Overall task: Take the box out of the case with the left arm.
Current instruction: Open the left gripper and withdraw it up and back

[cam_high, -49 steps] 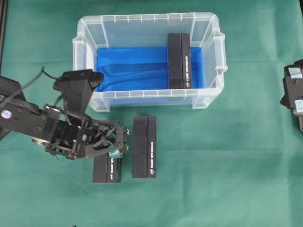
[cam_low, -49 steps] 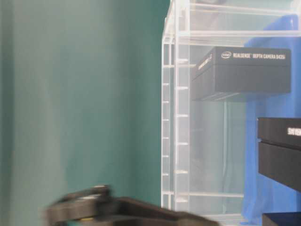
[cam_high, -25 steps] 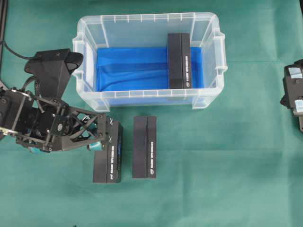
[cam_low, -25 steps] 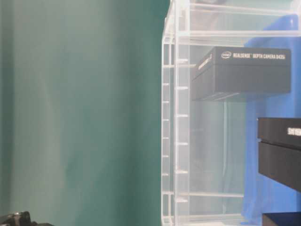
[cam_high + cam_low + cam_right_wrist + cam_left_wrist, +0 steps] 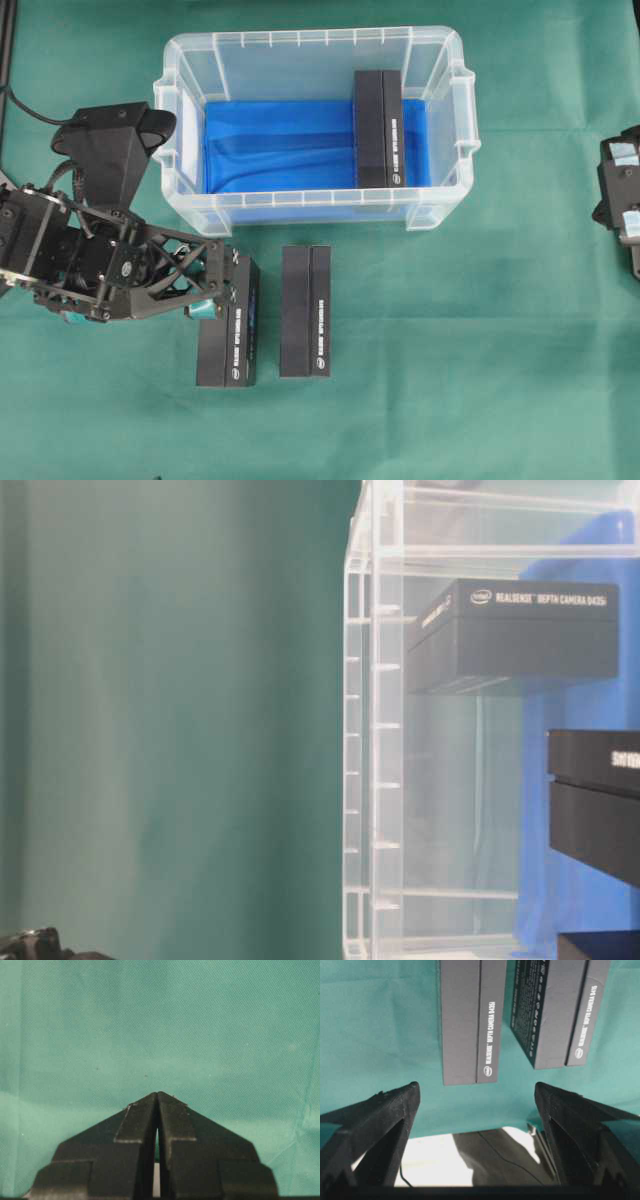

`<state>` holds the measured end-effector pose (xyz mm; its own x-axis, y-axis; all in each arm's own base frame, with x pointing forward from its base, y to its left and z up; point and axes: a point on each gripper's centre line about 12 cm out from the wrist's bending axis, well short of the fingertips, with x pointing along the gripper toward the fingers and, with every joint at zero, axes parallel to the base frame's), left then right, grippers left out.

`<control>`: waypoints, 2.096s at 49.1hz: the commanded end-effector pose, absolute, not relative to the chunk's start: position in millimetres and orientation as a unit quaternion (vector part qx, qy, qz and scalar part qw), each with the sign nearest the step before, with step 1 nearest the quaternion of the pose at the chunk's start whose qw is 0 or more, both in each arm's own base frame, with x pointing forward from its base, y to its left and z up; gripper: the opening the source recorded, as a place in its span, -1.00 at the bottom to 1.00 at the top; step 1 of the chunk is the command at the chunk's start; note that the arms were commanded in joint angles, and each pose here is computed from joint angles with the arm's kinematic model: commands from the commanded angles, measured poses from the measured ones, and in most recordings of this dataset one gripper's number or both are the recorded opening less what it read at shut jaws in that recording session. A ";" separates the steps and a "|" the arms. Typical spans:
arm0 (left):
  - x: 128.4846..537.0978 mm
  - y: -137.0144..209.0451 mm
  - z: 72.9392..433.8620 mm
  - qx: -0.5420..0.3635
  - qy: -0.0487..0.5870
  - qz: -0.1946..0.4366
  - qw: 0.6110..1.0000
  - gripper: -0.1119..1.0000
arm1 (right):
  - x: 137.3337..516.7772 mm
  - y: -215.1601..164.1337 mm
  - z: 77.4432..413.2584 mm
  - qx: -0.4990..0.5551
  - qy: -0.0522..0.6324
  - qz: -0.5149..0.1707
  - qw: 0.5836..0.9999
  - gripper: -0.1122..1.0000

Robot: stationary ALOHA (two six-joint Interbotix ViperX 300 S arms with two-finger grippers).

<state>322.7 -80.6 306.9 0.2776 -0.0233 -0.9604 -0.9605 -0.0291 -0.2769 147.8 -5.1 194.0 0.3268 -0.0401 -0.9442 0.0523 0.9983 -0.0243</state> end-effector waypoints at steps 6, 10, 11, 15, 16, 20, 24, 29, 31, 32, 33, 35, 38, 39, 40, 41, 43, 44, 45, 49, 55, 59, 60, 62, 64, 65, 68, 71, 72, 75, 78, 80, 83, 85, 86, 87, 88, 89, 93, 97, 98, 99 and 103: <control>316.2 -83.7 322.6 -0.586 0.420 0.405 0.562 0.89 | 152.9 -5.3 202.3 0.007 0.569 -0.029 0.822 -0.81; 308.0 -84.9 321.6 -0.583 0.424 0.404 0.564 0.89 | 153.2 -5.3 202.8 0.007 0.568 -0.029 0.822 -0.81; 305.5 -85.2 321.5 -0.582 0.425 0.403 0.564 0.89 | 153.2 -5.3 202.8 0.007 0.568 -0.029 0.822 -0.81; 292.6 -87.2 320.4 -0.579 0.429 0.399 0.566 0.89 | 152.9 -5.3 202.3 0.007 0.569 -0.029 0.822 -0.81; 289.5 -87.6 320.1 -0.578 0.431 0.398 0.567 0.89 | 152.9 -5.3 202.3 0.007 0.569 -0.029 0.822 -0.81; 277.3 -89.3 318.2 -0.575 0.435 0.394 0.570 0.89 | 152.9 -5.3 202.3 0.007 0.569 -0.029 0.822 -0.81; 265.9 -90.4 315.9 -0.571 0.440 0.390 0.572 0.89 | 152.9 -5.3 202.3 0.007 0.569 -0.029 0.822 -0.81; 256.6 -88.8 315.0 -0.571 0.441 0.388 0.573 0.89 | 152.9 -5.3 202.3 0.007 0.569 -0.030 0.822 -0.81; 254.1 -87.8 315.8 -0.572 0.440 0.386 0.574 0.89 | 153.2 -5.3 202.8 0.007 0.568 -0.030 0.822 -0.81; 253.2 -87.5 315.6 -0.572 0.440 0.386 0.574 0.89 | 152.9 -5.3 202.3 0.007 0.569 -0.030 0.822 -0.81; 252.8 -86.9 315.0 -0.572 0.440 0.387 0.573 0.89 | 153.2 -5.2 202.8 0.008 0.568 -0.029 0.822 -0.81; 251.9 -86.1 314.3 -0.572 0.440 0.388 0.573 0.89 | 152.9 -5.2 202.3 0.008 0.569 -0.029 0.822 -0.81; 251.7 -85.6 314.7 -0.573 0.440 0.388 0.573 0.89 | 153.2 -5.2 202.8 0.008 0.568 -0.029 0.822 -0.81; 251.6 -86.0 314.7 -0.572 0.440 0.387 0.573 0.89 | 152.8 -5.2 202.6 0.008 0.568 -0.029 0.822 -0.81; 251.6 -85.6 314.6 -0.572 0.440 0.388 0.573 0.89 | 152.9 -5.2 202.3 0.009 0.569 -0.030 0.822 -0.81; 251.3 -85.3 314.5 -0.571 0.440 0.389 0.574 0.89 | 152.9 -5.2 202.3 0.008 0.569 -0.029 0.822 -0.81; 249.9 -84.7 314.0 -0.567 0.443 0.394 0.572 0.89 | 152.9 -5.2 202.3 0.008 0.569 -0.029 0.822 -0.81; 249.3 -84.3 313.8 -0.564 0.444 0.396 0.572 0.89 | 152.9 -5.2 202.3 0.008 0.569 -0.029 0.822 -0.81; 248.7 -83.9 313.6 -0.563 0.445 0.399 0.571 0.89 | 153.2 -5.2 202.8 0.009 0.568 -0.030 0.822 -0.81; 247.1 -80.3 313.4 -0.559 0.446 0.406 0.569 0.89 | 153.0 -5.2 202.8 0.008 0.569 -0.029 0.822 -0.81; 246.3 -70.8 313.4 -0.564 0.439 0.412 0.565 0.89 | 151.6 -5.2 202.3 0.008 0.574 -0.030 0.818 -0.81; 244.9 -61.4 313.3 -0.564 0.435 0.417 0.565 0.89 | 149.9 -5.2 201.7 0.008 0.580 -0.030 0.814 -0.81; 244.5 -58.9 314.0 -0.564 0.434 0.416 0.566 0.89 | 149.4 -5.2 201.5 0.008 0.582 -0.031 0.813 -0.81; 243.7 -52.4 314.8 -0.563 0.431 0.416 0.569 0.89 | 148.4 -5.3 201.2 0.008 0.586 -0.031 0.810 -0.81; 243.0 -46.4 315.1 -0.562 0.429 0.417 0.572 0.89 | 147.4 -5.3 200.8 0.008 0.589 -0.031 0.807 -0.81; 242.5 -42.8 314.8 -0.562 0.428 0.419 0.571 0.89 | 147.0 -5.3 200.7 0.008 0.591 -0.031 0.806 -0.81; 241.4 -31.9 315.4 -0.564 0.421 0.426 0.569 0.89 | 146.0 -5.3 200.4 0.008 0.594 -0.031 0.804 -0.81; 238.3 -18.9 315.0 -0.565 0.415 0.440 0.561 0.89 | 145.8 -5.3 200.3 0.008 0.595 -0.031 0.803 -0.81; 237.2 -15.5 316.4 -0.565 0.413 0.444 0.560 0.89 | 145.8 -5.3 200.3 0.008 0.595 -0.031 0.803 -0.81; 232.6 -5.4 317.7 -0.561 0.413 0.456 0.554 0.89 | 145.6 -5.3 200.3 0.008 0.595 -0.031 0.803 -0.81; 227.5 4.7 319.9 -0.557 0.413 0.465 0.551 0.89 | 145.8 -5.1 200.3 0.008 0.595 -0.031 0.803 -0.81; 224.7 10.6 321.0 -0.553 0.414 0.468 0.551 0.89 | 146.1 -5.3 200.8 0.008 0.594 -0.031 0.804 -0.81; 220.8 19.3 321.9 -0.548 0.416 0.474 0.549 0.89 | 146.0 -5.3 200.4 0.008 0.594 -0.031 0.804 -0.81; 218.1 25.1 323.5 -0.548 0.415 0.476 0.549 0.89 | 146.4 -5.3 200.9 0.008 0.593 -0.031 0.805 -0.81; 216.6 28.0 324.1 -0.547 0.415 0.478 0.548 0.89 | 146.1 -5.3 200.4 0.008 0.594 -0.031 0.804 -0.81; 216.0 30.8 324.0 -0.547 0.414 0.479 0.547 0.89 | 146.4 -5.3 200.9 0.008 0.593 -0.031 0.805 -0.81; 214.8 33.6 324.2 -0.546 0.414 0.482 0.546 0.89 | 146.4 -5.3 200.9 0.008 0.593 -0.031 0.805 -0.81; 214.1 36.6 324.2 -0.546 0.413 0.484 0.545 0.89 | 146.1 -5.3 200.4 0.008 0.594 -0.031 0.804 -0.81; 211.2 46.9 324.4 -0.544 0.411 0.489 0.544 0.89 | 146.4 -5.3 200.9 0.008 0.593 -0.031 0.805 -0.81; 209.5 55.3 325.4 -0.541 0.410 0.491 0.547 0.89 | 146.4 -5.3 200.9 0.008 0.593 -0.031 0.805 -0.81; 209.3 57.0 325.1 -0.539 0.411 0.491 0.547 0.89 | 146.6 -5.1 201.0 0.008 0.592 -0.031 0.805 -0.81; 208.6 58.5 325.4 -0.538 0.411 0.491 0.549 0.89 | 146.1 -5.3 200.4 0.008 0.594 -0.031 0.804 -0.81; 206.9 64.3 325.4 -0.535 0.412 0.491 0.551 0.89 | 146.4 -5.3 200.9 0.008 0.593 -0.031 0.805 -0.81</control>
